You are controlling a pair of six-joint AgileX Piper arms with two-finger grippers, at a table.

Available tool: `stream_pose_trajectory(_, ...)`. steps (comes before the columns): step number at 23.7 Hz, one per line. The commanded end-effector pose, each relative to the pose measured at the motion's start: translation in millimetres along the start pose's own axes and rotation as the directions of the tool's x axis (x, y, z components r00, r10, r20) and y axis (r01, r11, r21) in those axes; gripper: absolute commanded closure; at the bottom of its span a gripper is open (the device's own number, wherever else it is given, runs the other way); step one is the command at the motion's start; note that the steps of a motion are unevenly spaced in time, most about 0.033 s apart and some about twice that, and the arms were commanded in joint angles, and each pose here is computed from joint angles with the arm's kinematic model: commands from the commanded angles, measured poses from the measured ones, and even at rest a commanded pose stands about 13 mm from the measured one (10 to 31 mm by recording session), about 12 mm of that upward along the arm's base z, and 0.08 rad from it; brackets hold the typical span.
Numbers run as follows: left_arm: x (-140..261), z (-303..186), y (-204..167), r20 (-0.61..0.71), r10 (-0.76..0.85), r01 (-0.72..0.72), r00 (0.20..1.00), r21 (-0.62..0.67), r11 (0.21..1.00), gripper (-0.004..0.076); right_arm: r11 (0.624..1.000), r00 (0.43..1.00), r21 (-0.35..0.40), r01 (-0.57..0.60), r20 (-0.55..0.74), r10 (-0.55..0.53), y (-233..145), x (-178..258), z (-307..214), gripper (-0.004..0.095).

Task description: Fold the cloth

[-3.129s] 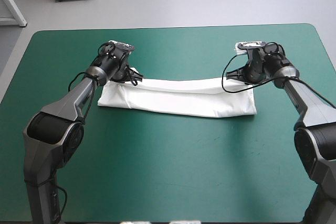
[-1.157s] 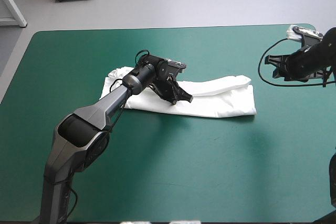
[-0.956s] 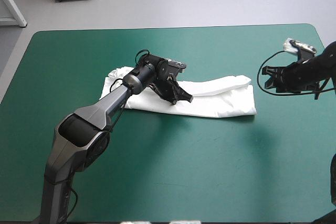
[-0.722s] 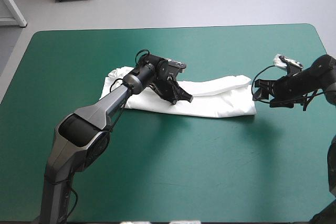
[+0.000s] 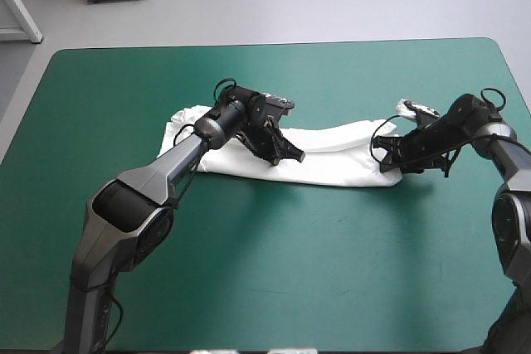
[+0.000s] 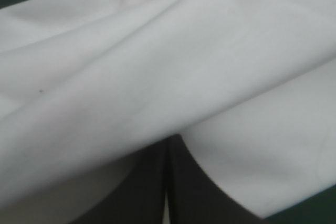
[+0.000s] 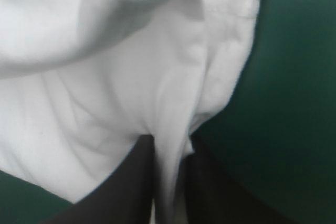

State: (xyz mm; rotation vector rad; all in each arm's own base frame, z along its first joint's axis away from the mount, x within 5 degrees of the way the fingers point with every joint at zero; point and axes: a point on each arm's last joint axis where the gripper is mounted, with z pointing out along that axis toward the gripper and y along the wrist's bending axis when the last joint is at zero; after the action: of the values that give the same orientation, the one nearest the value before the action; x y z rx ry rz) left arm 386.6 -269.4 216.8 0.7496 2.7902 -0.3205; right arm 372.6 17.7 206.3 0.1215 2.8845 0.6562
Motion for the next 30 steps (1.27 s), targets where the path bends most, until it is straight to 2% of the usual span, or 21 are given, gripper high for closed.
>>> stream_pose_trajectory(1,-2,-16,-4,0.029,0.007,-0.007,1.000,0.001,1.000,0.0733,0.999,0.999,-0.026,0.036,0.017,-0.036,9,0,-8,0.0916)
stream_pose_trajectory(7,-2,-16,-3,0.029,0.013,-0.013,0.999,-0.011,1.000,0.0733,0.997,0.998,-0.063,0.051,0.041,-0.048,18,0,-20,0.0925)
stream_pose_trajectory(12,-2,-16,-2,0.029,0.019,-0.018,0.999,-0.022,1.000,0.0733,0.984,0.981,-0.085,0.159,0.124,-0.148,48,-2,-61,0.0925)
stream_pose_trajectory(16,-2,-16,-2,0.029,0.019,-0.018,0.999,-0.022,1.000,0.0733,0.951,0.927,-0.111,0.288,0.281,-0.248,101,5,-124,0.0925)
stream_pose_trajectory(21,-2,-16,-2,0.029,0.019,-0.018,0.999,-0.022,1.000,0.0733,0.920,0.887,-0.137,0.368,0.348,-0.303,136,12,-162,0.0925)
stream_pose_trajectory(23,-2,-16,-2,0.029,0.019,-0.019,0.999,-0.023,1.000,0.0733,0.895,0.863,-0.150,0.421,0.371,-0.344,152,16,-178,0.0925)
stream_pose_trajectory(26,-2,-18,-2,0.034,0.008,-0.007,0.999,-0.023,1.000,0.0733,0.886,0.855,-0.157,0.436,0.378,-0.354,159,17,-180,0.0925)
stream_pose_trajectory(30,2,-50,-6,0.047,0.016,-0.015,0.999,-0.026,1.000,0.0733,0.876,0.853,-0.165,0.452,0.368,-0.370,166,19,-174,0.0925)
